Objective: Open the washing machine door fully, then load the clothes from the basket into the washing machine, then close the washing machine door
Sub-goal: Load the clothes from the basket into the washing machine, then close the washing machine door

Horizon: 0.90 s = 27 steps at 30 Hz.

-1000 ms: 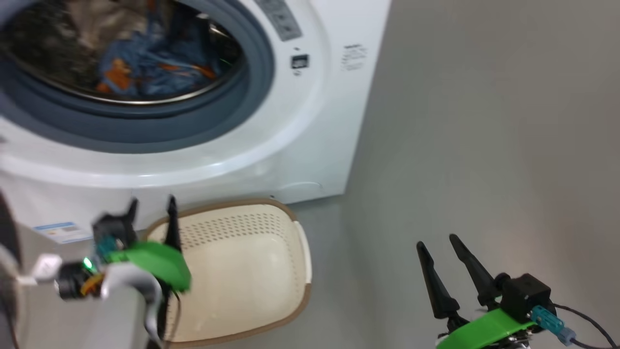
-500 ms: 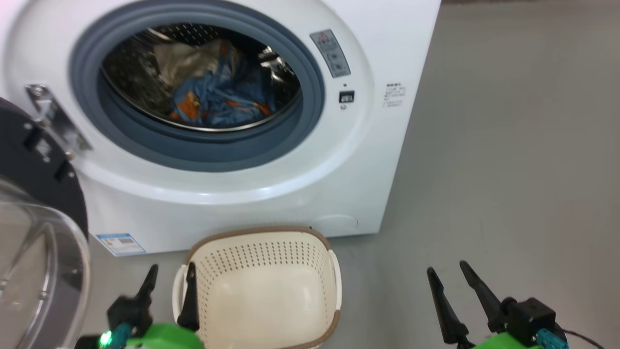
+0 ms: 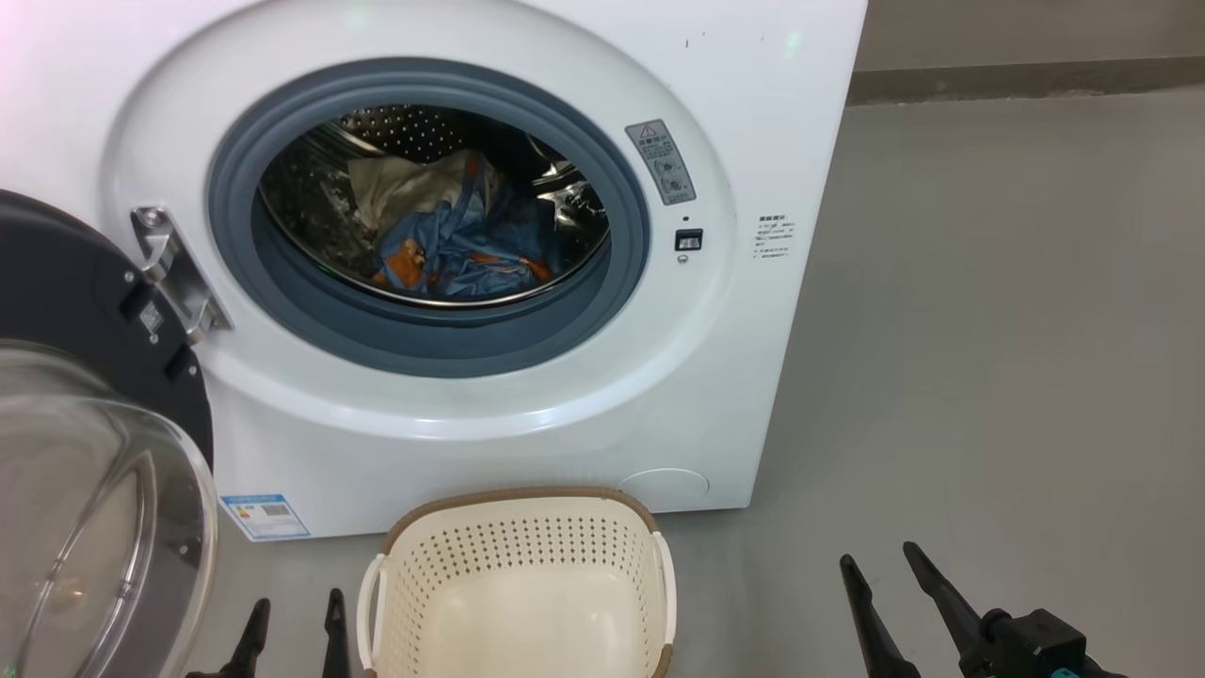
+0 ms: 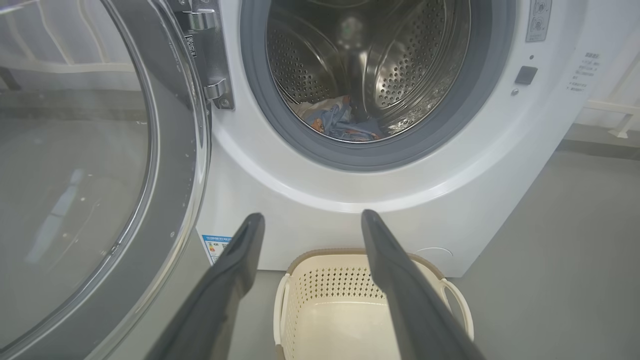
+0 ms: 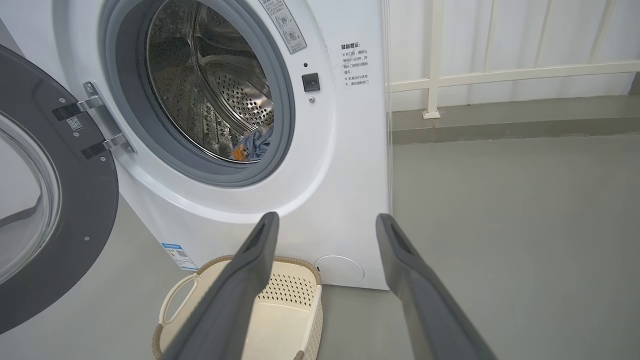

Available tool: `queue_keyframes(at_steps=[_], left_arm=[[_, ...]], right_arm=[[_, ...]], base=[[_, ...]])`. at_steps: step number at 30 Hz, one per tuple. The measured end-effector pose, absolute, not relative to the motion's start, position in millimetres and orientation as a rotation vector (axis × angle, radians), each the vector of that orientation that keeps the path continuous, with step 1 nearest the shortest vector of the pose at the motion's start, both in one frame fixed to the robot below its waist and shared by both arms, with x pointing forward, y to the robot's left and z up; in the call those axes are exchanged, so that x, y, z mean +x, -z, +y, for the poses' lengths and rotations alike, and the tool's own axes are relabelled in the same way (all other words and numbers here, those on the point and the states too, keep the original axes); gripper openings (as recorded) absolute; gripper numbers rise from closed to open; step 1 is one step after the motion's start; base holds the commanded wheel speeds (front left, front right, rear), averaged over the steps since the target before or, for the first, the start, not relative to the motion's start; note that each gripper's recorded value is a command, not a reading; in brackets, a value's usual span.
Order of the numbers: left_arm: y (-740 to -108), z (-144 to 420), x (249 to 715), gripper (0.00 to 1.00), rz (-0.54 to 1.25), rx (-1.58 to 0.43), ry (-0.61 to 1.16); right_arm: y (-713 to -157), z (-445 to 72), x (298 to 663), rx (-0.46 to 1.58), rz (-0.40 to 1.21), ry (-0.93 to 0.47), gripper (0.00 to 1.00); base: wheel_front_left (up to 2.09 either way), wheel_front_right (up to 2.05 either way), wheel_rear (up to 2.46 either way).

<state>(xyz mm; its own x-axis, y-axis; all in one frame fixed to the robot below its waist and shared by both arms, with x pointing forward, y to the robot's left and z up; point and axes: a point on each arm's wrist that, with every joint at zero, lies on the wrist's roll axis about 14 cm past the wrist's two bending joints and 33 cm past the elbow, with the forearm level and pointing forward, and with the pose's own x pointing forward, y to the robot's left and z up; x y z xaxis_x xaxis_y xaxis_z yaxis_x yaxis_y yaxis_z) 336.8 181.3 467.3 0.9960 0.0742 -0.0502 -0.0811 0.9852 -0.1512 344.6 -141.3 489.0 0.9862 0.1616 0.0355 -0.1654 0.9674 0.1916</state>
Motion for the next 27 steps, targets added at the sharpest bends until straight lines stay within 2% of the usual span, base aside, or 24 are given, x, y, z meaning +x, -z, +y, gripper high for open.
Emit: queue_keyframes(at_steps=[27], left_arm=[[-466.8,172.4,344.3,1.00,0.048,-0.155,-0.040]], right_arm=[[-485.3,-149.6,341.1,0.192,-0.010,-0.140,1.00]], base=[[0.00,0.00,0.00]])
